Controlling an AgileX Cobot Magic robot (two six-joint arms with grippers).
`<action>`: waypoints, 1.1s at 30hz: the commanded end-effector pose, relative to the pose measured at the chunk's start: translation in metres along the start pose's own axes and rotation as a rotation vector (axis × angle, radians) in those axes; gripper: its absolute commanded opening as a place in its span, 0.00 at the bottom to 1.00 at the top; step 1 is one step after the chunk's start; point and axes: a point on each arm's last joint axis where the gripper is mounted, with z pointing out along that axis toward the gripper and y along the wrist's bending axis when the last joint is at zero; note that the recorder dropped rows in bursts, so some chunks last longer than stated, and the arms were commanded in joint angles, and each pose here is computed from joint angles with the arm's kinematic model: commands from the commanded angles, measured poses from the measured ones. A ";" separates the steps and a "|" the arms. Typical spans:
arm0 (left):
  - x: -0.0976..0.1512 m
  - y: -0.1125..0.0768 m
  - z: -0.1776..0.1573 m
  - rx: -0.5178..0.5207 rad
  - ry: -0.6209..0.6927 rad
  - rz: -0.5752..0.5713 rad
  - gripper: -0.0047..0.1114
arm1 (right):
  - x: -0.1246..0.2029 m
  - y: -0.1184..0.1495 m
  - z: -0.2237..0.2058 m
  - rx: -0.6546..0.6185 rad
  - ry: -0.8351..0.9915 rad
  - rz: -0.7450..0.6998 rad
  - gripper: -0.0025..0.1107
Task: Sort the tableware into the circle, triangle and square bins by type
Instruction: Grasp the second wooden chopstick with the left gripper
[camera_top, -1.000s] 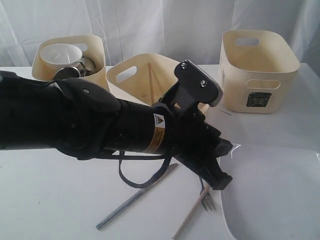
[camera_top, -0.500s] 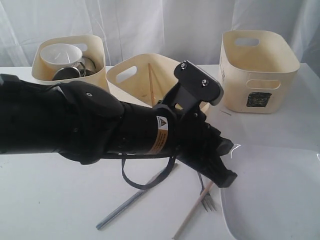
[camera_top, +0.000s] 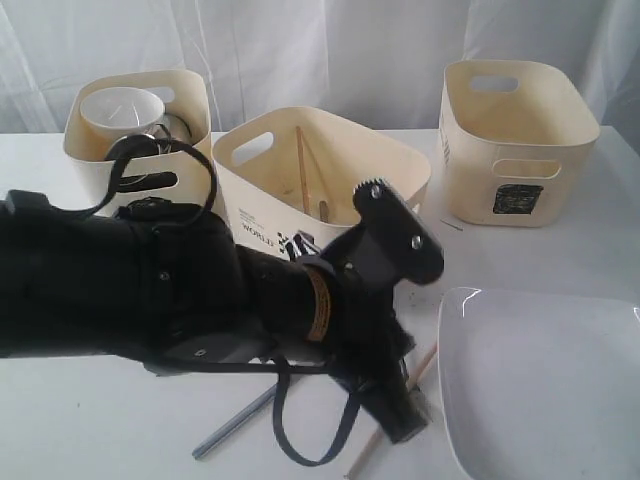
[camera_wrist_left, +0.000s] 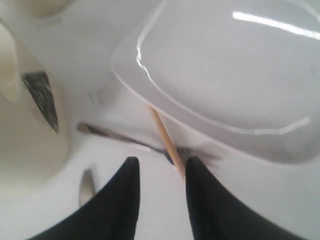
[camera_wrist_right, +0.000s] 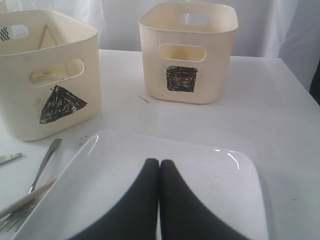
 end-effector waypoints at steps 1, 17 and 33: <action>0.004 0.003 -0.013 0.083 0.165 -0.098 0.36 | 0.000 0.000 0.000 -0.008 -0.015 -0.008 0.02; -0.016 0.005 0.009 0.168 0.396 -0.307 0.36 | 0.000 0.000 0.000 -0.008 -0.015 -0.008 0.02; -0.008 0.001 0.051 0.186 0.455 -0.338 0.36 | 0.000 0.000 0.000 -0.008 -0.015 -0.008 0.02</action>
